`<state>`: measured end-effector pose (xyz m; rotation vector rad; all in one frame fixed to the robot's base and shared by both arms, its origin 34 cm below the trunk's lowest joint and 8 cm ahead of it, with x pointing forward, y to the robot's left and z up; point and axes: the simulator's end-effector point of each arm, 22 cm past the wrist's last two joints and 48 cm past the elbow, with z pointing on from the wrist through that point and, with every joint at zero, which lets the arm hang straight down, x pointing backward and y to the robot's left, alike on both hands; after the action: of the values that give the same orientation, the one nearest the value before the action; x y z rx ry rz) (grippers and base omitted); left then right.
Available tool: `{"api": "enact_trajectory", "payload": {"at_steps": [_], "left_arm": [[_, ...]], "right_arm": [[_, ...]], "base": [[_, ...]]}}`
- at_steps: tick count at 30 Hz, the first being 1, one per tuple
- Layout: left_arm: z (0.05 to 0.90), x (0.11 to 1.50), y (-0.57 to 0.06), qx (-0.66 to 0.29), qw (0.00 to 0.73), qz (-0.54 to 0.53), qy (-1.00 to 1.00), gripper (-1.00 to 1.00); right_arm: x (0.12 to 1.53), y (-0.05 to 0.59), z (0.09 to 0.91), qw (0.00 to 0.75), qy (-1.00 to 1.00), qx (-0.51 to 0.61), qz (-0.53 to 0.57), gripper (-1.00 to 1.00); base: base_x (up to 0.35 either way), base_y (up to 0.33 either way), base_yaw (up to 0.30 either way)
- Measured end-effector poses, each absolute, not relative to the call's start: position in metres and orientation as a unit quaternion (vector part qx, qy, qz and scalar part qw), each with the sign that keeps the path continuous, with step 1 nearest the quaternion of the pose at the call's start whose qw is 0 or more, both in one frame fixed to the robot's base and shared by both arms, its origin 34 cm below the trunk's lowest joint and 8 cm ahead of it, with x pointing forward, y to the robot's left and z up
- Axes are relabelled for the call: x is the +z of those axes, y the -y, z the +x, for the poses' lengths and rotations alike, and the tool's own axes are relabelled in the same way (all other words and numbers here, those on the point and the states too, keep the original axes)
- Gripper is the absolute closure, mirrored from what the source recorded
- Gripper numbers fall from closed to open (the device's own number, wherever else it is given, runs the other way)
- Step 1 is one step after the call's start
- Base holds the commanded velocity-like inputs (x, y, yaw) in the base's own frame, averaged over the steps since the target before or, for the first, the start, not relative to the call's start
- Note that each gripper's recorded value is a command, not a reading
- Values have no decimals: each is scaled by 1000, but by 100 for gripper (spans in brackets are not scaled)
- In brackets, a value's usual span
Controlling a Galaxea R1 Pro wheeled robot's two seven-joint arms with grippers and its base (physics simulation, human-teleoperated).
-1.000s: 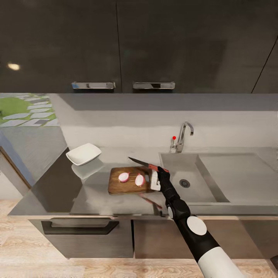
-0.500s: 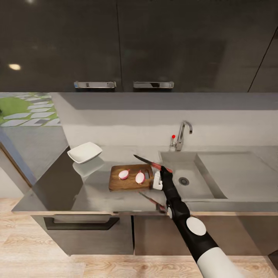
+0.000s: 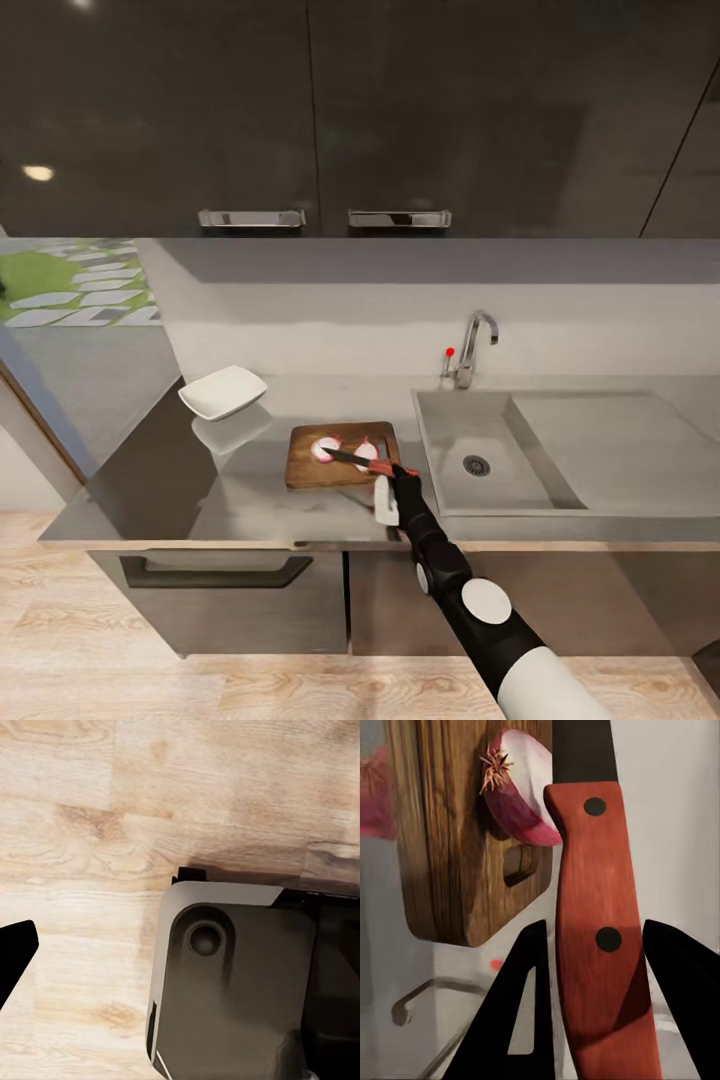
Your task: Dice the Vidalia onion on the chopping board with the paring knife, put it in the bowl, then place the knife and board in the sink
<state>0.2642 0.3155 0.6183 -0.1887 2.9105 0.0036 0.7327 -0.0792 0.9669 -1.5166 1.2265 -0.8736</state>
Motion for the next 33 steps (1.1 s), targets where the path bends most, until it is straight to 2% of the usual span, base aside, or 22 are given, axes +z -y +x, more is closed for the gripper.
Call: {"api": "enact_trajectory", "payload": {"at_steps": [13, 16, 18, 24, 33], "left_arm": [[264, 618, -316, 1, 112, -64, -992, -100], [264, 618, -316, 1, 112, -64, -992, -100], [264, 618, -316, 1, 112, -64, -992, -100], [264, 618, -316, 1, 112, -64, -992, -100], [263, 618, -316, 1, 111, -64, -992, -100]], "right_arm": [[976, 78, 735, 495, -501, -362, -610, 100], [1033, 75, 747, 566, -538, -329, -531, 100], [1039, 78, 749, 573, -541, -327, -522, 100], [991, 196, 759, 500, -594, -371, -510, 100], [971, 184, 753, 489, -605, -354, -519, 100]], "base": [[8, 0, 0], [0, 0, 0], [0, 0, 0], [0, 0, 0], [0, 0, 0]]}}
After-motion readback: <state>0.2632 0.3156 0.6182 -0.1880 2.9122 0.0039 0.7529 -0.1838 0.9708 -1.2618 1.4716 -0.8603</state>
